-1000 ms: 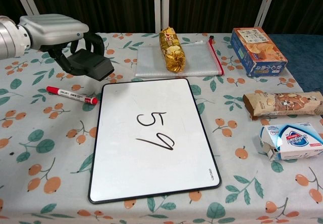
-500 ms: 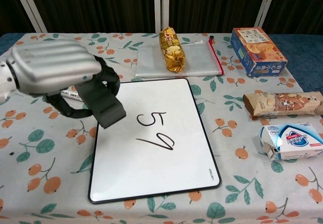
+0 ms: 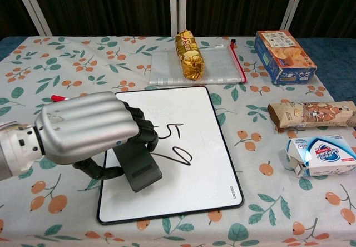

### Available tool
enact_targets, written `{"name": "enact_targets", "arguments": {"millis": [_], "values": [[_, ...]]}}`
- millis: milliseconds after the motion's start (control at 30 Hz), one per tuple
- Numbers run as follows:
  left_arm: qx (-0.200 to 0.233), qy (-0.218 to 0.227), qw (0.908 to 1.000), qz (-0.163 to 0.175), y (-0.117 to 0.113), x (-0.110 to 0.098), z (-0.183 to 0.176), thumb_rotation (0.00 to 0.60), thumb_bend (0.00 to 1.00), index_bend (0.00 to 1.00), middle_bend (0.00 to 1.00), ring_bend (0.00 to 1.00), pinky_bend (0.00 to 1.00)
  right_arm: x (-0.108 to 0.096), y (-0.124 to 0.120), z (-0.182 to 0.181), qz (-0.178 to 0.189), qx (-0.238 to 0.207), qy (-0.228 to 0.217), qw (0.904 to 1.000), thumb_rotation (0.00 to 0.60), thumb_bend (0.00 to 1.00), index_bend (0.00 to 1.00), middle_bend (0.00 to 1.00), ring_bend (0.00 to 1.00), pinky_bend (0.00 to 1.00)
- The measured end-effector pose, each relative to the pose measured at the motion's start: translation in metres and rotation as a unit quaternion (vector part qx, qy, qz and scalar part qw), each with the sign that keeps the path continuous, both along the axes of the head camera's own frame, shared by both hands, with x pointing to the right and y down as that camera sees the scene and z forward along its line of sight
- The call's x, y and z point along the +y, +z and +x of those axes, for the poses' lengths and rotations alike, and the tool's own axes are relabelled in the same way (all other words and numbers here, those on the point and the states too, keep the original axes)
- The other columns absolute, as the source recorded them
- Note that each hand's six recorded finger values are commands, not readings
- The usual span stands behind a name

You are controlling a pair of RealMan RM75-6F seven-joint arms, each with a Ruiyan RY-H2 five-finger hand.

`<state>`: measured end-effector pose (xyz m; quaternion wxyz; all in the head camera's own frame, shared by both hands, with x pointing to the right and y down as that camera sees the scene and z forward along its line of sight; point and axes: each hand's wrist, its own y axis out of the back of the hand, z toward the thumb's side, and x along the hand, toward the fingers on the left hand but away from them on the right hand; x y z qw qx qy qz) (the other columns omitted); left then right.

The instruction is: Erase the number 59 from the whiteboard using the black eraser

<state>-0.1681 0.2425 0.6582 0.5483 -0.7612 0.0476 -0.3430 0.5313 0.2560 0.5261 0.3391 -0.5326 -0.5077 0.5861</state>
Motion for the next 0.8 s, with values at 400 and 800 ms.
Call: {"name": "enact_targets", "arguments": {"millis": [400, 800], "values": [[-0.004, -0.004, 1.0, 0.004, 0.012, -0.004, 0.008, 0.6, 0.35, 0.57, 0.46, 0.38, 0.46, -0.002, 0.006, -0.004, -0.008, 0.0, -0.003, 1.0, 0.6, 0.22, 0.0, 0.0, 0.0, 0.0], [-0.004, -0.004, 1.0, -0.004, 0.021, -0.002, 0.02, 0.6, 0.35, 0.57, 0.47, 0.38, 0.47, 0.001, 0.007, 0.0, -0.009, -0.003, -0.001, 1.0, 0.6, 0.22, 0.0, 0.0, 0.0, 0.0]]}}
